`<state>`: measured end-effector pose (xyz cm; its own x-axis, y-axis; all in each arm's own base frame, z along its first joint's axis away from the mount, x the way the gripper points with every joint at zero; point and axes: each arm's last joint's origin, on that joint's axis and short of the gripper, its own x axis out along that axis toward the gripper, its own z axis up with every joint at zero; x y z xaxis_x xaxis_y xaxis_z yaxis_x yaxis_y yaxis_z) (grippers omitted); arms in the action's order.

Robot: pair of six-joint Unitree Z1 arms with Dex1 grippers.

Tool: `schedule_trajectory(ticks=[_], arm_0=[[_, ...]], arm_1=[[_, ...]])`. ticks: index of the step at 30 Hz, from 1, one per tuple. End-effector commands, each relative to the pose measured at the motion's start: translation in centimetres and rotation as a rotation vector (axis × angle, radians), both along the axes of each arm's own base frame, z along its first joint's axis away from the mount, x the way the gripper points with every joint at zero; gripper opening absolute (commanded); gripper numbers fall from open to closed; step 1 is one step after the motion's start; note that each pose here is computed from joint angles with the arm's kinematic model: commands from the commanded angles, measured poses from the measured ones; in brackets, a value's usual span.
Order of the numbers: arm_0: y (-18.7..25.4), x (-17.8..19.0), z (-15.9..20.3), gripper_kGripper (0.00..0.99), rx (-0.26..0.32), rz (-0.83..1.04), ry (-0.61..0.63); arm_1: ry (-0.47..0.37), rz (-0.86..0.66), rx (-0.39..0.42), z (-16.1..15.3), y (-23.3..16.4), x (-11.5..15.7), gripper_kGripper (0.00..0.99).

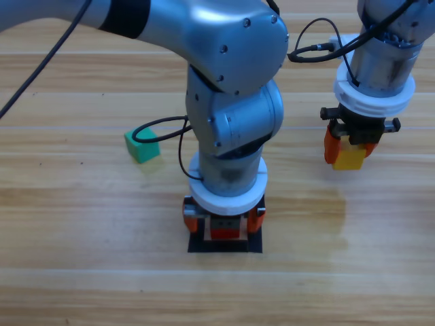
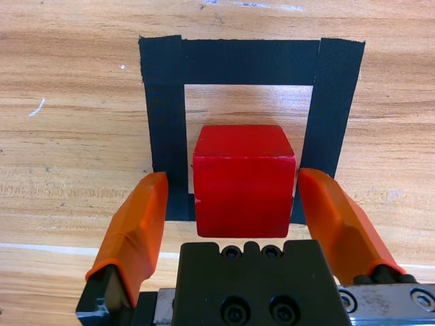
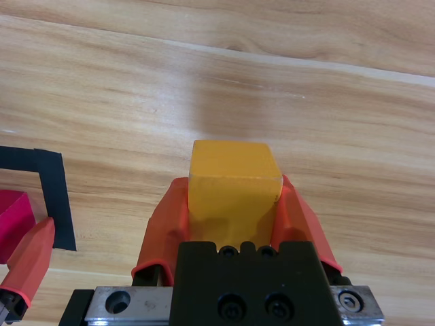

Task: Stack the blocks in the rectangular block: red at the bottom, yellow in the middle, green on top

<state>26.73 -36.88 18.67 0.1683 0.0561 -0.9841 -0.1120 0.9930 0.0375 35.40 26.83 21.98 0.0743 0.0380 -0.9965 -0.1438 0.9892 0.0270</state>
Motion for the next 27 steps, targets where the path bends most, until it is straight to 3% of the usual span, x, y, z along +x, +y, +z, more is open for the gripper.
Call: schedule_trajectory(ticks=[1, 8, 13, 17, 21, 25, 27], arm_0=[[1.0, 0.5, 0.5, 0.888, -0.002, 0.04, -0.01], [3.4, -0.9, 9.7, 0.948, -0.135, 0.017, -0.173], [9.4, -4.9, 17.2, 0.969, -0.213, 0.001, -0.308], [15.3, -8.1, 20.4, 0.962, -0.222, -0.049, -0.389], [20.6, -10.3, 21.8, 0.959, -0.181, -0.174, -0.446], [24.2, -12.0, 22.0, 0.99, -0.137, -0.207, -0.495], [26.4, -14.1, 20.9, 0.99, -0.155, -0.217, -0.566]], arm_1=[[-0.084, -0.023, 0.06, 3.8, -2.0, -0.6, 0.0], [-0.111, -0.039, 0.069, 5.5, -2.1, -2.1, 0.0], [-0.1, -0.052, 0.055, 5.8, -0.8, -3.5, 0.0], [-0.076, -0.056, 0.045, 5.1, 1.3, -5.0, 0.0], [-0.074, -0.04, 0.065, 5.4, 3.9, -6.7, 0.0], [-0.062, 0.001, 0.074, 5.0, 6.8, -8.0, 0.0], [-0.055, 0.017, 0.073, 4.4, 8.4, -8.6, 0.0]])
